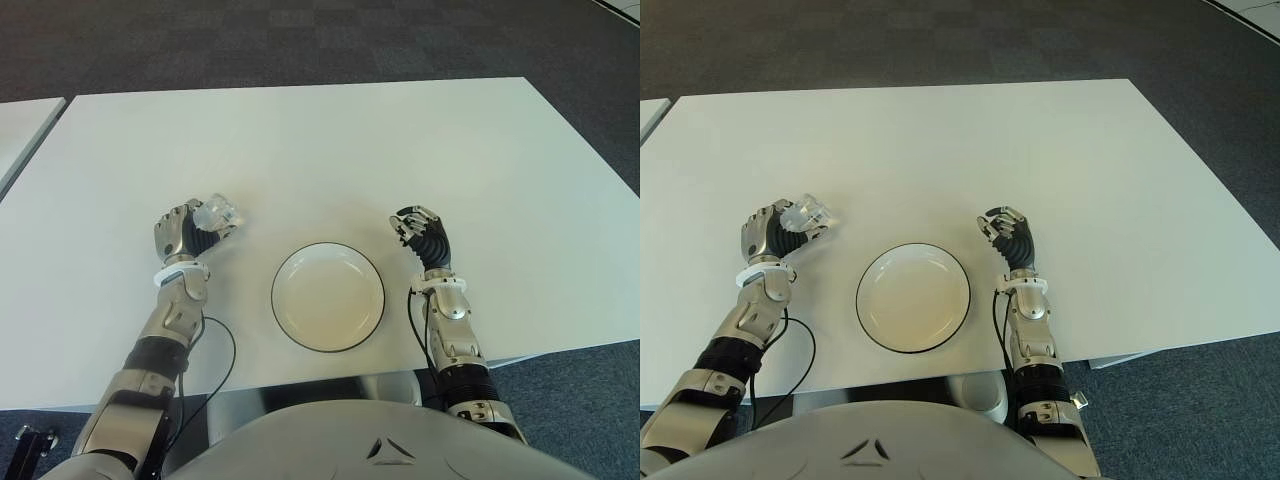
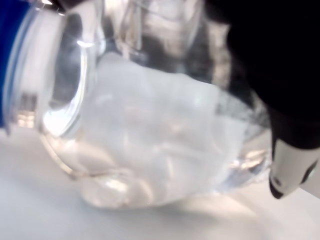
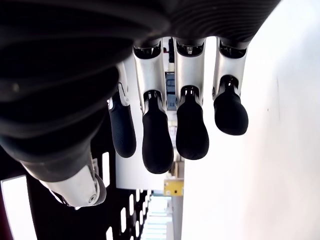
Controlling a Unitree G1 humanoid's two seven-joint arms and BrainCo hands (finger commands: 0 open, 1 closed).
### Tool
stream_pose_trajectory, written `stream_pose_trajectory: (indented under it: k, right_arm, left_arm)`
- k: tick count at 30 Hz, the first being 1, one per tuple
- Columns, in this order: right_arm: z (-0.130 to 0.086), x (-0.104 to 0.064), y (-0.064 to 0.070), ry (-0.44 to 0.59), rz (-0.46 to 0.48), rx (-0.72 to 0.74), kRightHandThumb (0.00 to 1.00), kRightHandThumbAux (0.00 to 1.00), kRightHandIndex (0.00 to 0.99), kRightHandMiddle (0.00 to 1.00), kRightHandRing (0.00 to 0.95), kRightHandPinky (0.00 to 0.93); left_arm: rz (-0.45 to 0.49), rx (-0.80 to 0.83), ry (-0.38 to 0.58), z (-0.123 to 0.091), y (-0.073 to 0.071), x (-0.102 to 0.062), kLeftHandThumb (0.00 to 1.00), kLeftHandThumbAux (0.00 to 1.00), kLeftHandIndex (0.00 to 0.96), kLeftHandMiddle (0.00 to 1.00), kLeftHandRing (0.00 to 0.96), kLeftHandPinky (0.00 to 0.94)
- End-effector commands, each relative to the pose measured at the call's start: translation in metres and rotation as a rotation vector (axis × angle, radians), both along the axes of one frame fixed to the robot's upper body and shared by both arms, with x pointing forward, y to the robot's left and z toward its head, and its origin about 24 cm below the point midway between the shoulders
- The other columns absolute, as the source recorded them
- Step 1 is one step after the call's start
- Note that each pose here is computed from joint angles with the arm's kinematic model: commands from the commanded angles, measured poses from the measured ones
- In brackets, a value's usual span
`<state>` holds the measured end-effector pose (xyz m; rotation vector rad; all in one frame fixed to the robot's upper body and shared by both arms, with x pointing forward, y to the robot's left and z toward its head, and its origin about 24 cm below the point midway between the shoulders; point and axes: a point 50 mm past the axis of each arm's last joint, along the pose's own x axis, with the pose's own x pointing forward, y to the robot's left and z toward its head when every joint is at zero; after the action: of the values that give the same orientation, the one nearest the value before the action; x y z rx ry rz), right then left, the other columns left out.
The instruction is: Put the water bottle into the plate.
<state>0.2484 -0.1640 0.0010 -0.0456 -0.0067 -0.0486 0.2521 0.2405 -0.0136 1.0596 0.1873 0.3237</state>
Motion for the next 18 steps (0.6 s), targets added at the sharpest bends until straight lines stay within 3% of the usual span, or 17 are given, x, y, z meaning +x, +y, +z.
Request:
stream_pose_trajectory:
  k: [1, 7, 18]
  right_arm:
    - [-0.003, 0.0, 0.0, 0.017, -0.004, 0.007, 0.711, 0.724, 0.438, 0.704, 0.711, 0.73]
    - [-0.003, 0.0, 0.0, 0.015, -0.004, 0.007, 0.711, 0.724, 0.438, 0.702, 0.708, 0.727]
    - [-0.003, 0.001, -0.001, 0.014, -0.003, 0.003, 0.711, 0.724, 0.438, 0.699, 0.705, 0.726]
  left_arm:
    - [0.007, -0.047, 0.073, -0.016, -0.001, -0.013, 0.741, 0.698, 0.443, 0.806, 0.809, 0.808]
    - [-0.003, -0.049, 0.035, -0.012, -0.002, -0.014, 0.742, 0.698, 0.443, 0.809, 0.81, 0.797]
    - [0.002, -0.056, -0.125, 0.001, -0.009, -0.015, 0.746, 0.697, 0.443, 0.812, 0.809, 0.779]
